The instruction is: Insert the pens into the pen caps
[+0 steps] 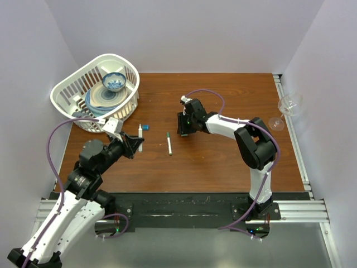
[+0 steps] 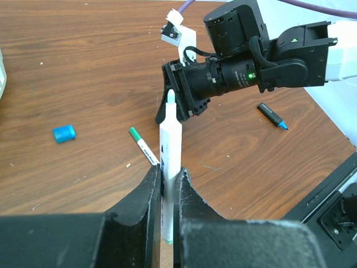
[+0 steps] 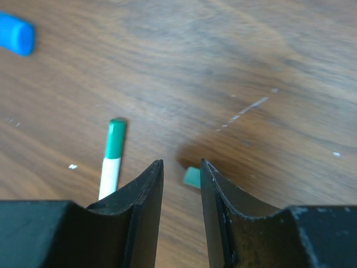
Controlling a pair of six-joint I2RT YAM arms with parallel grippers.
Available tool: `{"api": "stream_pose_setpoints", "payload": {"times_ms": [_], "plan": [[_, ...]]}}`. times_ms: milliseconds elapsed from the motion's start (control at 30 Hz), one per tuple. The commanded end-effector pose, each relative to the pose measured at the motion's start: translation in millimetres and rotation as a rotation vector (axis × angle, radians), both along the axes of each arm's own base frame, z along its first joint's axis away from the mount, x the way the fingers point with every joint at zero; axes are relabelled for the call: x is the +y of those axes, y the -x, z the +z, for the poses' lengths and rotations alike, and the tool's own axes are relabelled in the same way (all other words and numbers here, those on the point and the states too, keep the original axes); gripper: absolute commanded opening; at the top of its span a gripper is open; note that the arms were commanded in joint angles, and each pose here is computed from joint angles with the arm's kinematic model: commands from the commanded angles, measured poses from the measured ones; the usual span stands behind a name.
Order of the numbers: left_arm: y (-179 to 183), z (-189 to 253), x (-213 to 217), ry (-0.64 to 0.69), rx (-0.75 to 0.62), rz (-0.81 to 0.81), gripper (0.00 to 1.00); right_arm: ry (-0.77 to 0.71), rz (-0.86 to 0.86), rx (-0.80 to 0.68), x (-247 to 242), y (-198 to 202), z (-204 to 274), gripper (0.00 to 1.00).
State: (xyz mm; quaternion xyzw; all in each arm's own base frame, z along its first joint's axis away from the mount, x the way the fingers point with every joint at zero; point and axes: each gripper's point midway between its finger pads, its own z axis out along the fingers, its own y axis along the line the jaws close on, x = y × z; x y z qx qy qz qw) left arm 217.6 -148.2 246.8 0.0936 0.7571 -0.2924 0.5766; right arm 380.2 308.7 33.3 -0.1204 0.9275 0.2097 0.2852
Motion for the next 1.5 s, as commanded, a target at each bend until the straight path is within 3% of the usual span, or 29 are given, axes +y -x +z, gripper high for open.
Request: {"api": "stream_pose_setpoints", "payload": {"times_ms": [0,400,533,733,933,1467], "plan": [[-1.8,8.6,0.1,-0.015,-0.038,-0.005,0.0,-0.046,0.111,-0.003,13.1,6.8,7.4,0.36],[-0.6,10.5,0.9,-0.01,-0.043,-0.003,0.0,0.026,0.152,0.048,-4.3,27.8,1.9,0.36],[-0.3,10.2,0.7,-0.01,-0.042,-0.004,0.0,0.0,0.117,0.022,-6.5,28.7,22.9,0.37],[1.0,11.7,0.7,-0.004,-0.049,-0.007,0.0,-0.003,-0.106,0.112,-14.9,24.5,36.0,0.37],[2.0,11.4,-0.8,-0.003,-0.049,-0.018,0.0,0.152,-0.214,0.058,-38.2,7.1,37.5,0.37],[2.0,12.5,2.4,0.003,-0.052,0.002,0.0,0.341,-0.094,0.057,-29.0,2.9,17.3,0.36]]}}
